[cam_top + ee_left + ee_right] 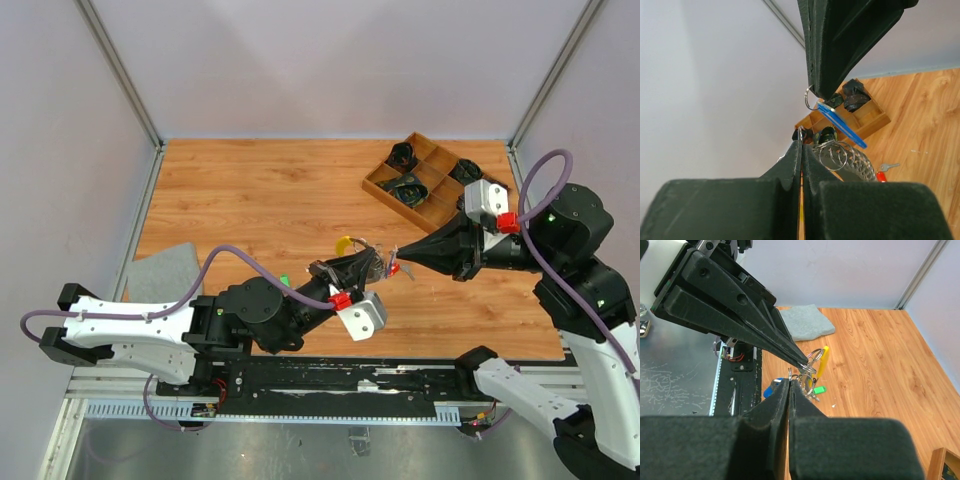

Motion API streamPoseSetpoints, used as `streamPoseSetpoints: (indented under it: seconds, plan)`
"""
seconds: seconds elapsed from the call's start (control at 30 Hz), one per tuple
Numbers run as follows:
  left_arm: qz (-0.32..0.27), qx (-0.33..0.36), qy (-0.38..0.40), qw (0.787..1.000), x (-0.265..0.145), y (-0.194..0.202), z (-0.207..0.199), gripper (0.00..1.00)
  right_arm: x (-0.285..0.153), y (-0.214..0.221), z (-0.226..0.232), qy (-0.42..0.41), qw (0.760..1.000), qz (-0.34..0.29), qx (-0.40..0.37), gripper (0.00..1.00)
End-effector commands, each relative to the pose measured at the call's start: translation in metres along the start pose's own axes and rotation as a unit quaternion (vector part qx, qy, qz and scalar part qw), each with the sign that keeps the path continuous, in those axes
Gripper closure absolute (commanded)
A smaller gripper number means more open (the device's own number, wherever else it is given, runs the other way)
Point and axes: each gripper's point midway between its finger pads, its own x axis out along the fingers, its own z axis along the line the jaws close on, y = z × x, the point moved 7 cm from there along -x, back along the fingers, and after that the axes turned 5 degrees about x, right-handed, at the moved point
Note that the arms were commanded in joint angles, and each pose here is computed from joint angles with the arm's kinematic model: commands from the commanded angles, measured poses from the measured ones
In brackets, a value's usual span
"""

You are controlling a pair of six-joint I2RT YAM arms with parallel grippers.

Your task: Put the keys on the keyring

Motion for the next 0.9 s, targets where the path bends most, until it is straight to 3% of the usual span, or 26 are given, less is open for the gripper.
streamPoseSetpoints:
  seconds: [0.0, 0.87]
  plan:
    - [-0.021, -0.034, -0.026, 0.999, -0.003, -0.015, 0.016, 0.99, 0.004, -0.003, 0.0, 0.002, 1.0, -0.003, -0.004, 1.0]
    - [-0.023, -0.048, -0.031, 0.998, -0.001, -0.017, 0.017, 0.99, 0.017, 0.005, -0.002, -0.005, 0.999, -0.017, 0.034, 1.0]
